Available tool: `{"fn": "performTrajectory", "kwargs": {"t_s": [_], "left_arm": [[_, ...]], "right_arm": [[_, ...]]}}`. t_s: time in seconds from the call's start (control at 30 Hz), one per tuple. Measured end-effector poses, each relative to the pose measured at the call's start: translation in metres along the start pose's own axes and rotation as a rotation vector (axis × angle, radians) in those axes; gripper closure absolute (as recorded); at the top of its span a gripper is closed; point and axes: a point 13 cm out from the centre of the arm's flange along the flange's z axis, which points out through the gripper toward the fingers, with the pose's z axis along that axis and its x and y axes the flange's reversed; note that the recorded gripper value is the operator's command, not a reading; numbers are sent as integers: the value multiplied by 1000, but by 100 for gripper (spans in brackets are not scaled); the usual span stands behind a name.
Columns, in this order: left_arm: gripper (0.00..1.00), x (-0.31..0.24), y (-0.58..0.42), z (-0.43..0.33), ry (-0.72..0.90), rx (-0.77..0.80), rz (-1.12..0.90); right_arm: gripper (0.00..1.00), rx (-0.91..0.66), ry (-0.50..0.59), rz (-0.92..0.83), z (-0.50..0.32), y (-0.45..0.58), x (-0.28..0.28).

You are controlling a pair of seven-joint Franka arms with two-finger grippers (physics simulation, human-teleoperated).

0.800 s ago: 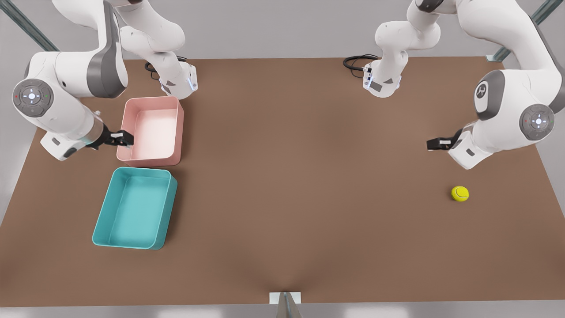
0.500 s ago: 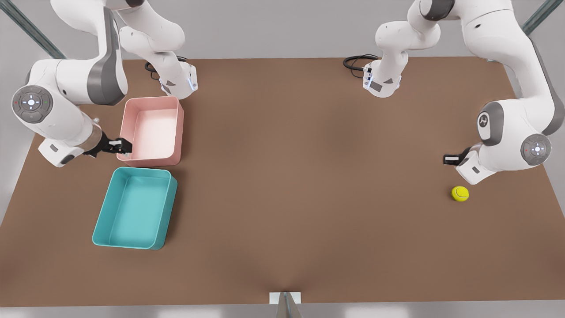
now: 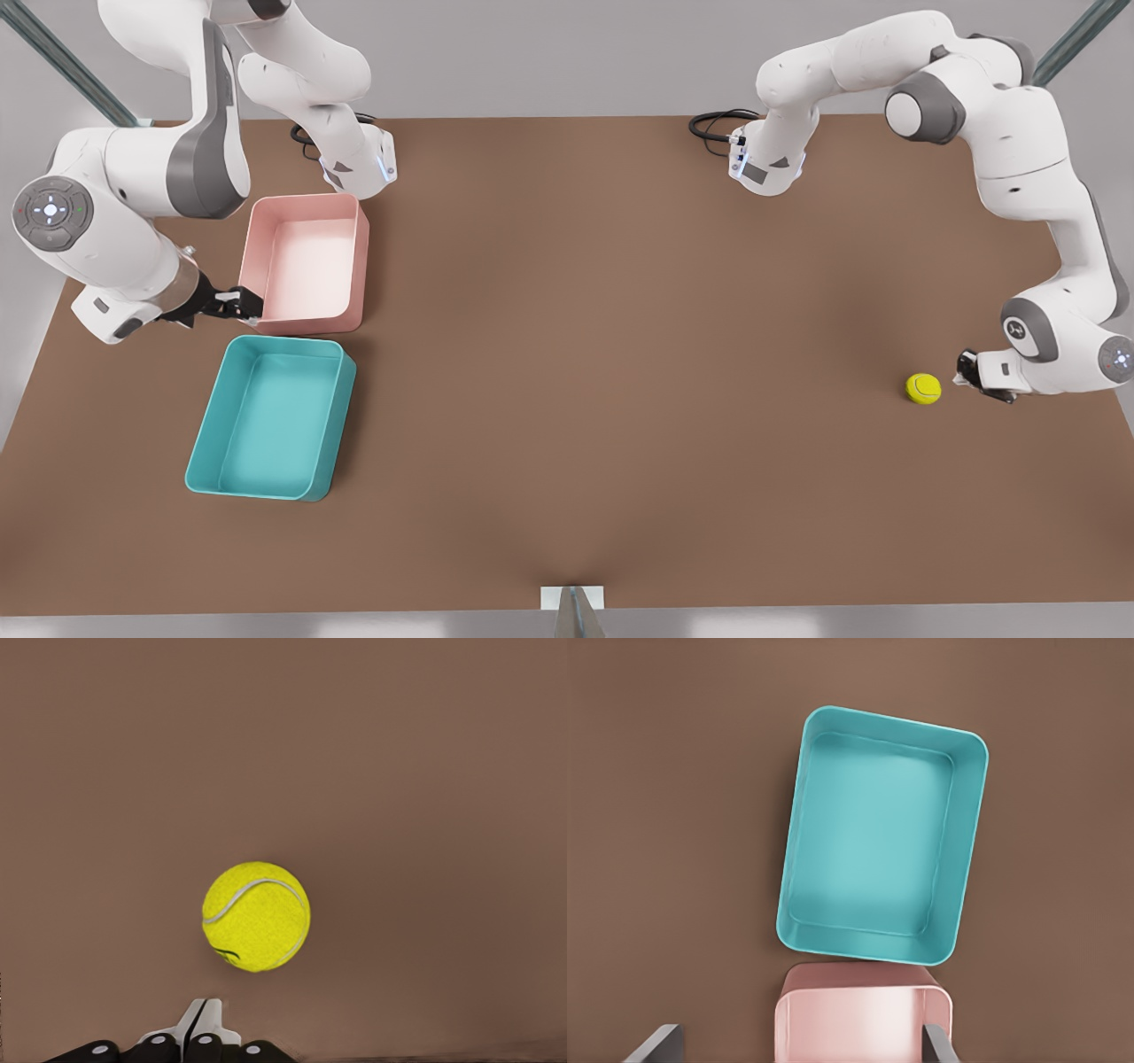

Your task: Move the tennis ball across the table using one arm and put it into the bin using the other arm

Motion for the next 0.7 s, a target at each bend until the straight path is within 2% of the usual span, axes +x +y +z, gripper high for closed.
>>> {"fn": "performTrajectory", "kwargs": {"t_s": [0.3,0.7], "left_arm": [[79,16,12,21,90,-38,296],[79,12,22,46,104,-57,467]], "right_arm": [[0,-4,6,-9,3,1,0],[0,-12,14,-15,5,-3,3]]}}
